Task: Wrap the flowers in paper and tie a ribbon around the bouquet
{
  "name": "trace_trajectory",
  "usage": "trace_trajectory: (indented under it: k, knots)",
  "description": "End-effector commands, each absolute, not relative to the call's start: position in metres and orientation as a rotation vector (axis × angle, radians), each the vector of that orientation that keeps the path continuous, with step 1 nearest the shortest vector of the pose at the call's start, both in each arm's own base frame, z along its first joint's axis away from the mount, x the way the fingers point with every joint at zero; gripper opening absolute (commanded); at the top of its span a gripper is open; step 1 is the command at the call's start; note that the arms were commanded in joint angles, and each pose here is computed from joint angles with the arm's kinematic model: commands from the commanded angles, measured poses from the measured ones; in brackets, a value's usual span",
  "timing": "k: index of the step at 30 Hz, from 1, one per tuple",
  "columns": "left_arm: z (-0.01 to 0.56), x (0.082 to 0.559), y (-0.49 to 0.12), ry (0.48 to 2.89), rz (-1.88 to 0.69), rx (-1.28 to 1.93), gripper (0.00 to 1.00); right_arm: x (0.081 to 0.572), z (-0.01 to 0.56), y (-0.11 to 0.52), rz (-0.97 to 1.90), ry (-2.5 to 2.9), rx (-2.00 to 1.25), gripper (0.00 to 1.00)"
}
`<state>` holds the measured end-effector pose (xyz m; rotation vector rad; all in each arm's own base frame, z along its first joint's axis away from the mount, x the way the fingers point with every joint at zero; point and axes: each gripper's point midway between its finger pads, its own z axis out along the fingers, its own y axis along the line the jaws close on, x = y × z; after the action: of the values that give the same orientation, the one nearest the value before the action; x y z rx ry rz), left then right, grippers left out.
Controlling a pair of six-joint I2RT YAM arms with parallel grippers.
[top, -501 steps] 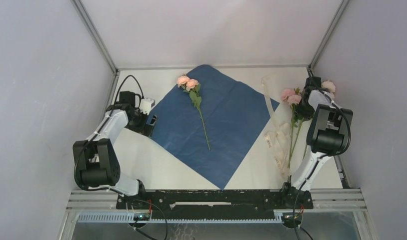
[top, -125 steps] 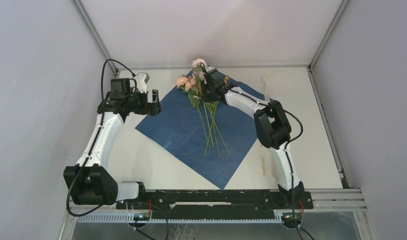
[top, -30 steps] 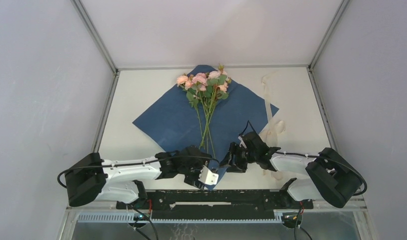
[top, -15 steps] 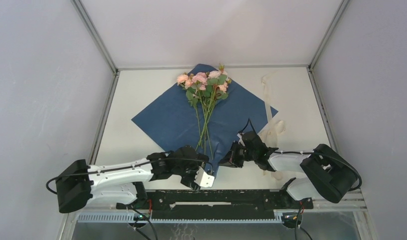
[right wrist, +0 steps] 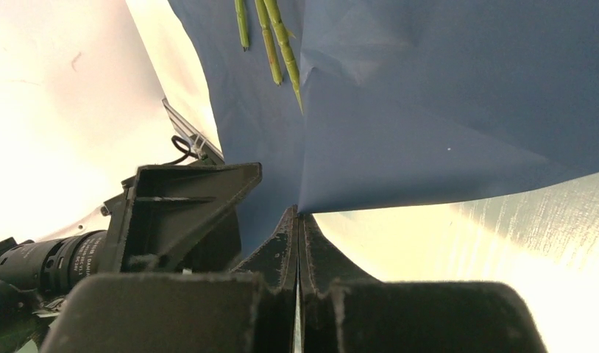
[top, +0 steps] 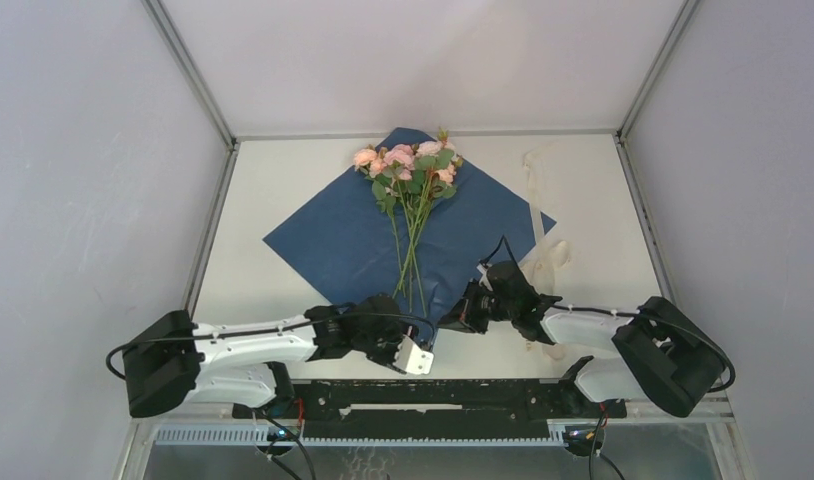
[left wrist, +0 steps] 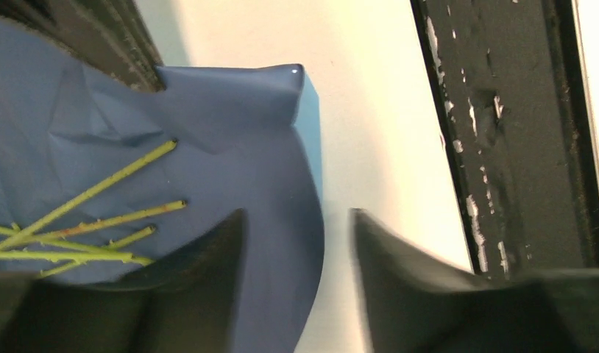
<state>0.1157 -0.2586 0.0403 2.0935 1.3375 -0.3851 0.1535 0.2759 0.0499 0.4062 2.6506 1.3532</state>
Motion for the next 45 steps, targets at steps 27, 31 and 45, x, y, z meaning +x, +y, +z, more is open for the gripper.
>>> trace_trajectory:
  k: [27, 31, 45]
  knots:
    - [0.113, 0.143, -0.284, 1.522, -0.502, 1.849, 0.00, 0.243, 0.028, 0.244, 0.859, 2.786, -0.067, 0.11]
    - [0.120, 0.170, -0.280, 1.568, -0.445, 1.766, 0.00, 0.229, -0.006, 0.224, 0.794, 2.908, 0.005, 0.08]
    - [0.113, 0.261, -0.264, 1.761, -0.240, 1.538, 0.00, 0.213, 0.005, 0.195, 0.734, 2.922, 0.004, 0.11]
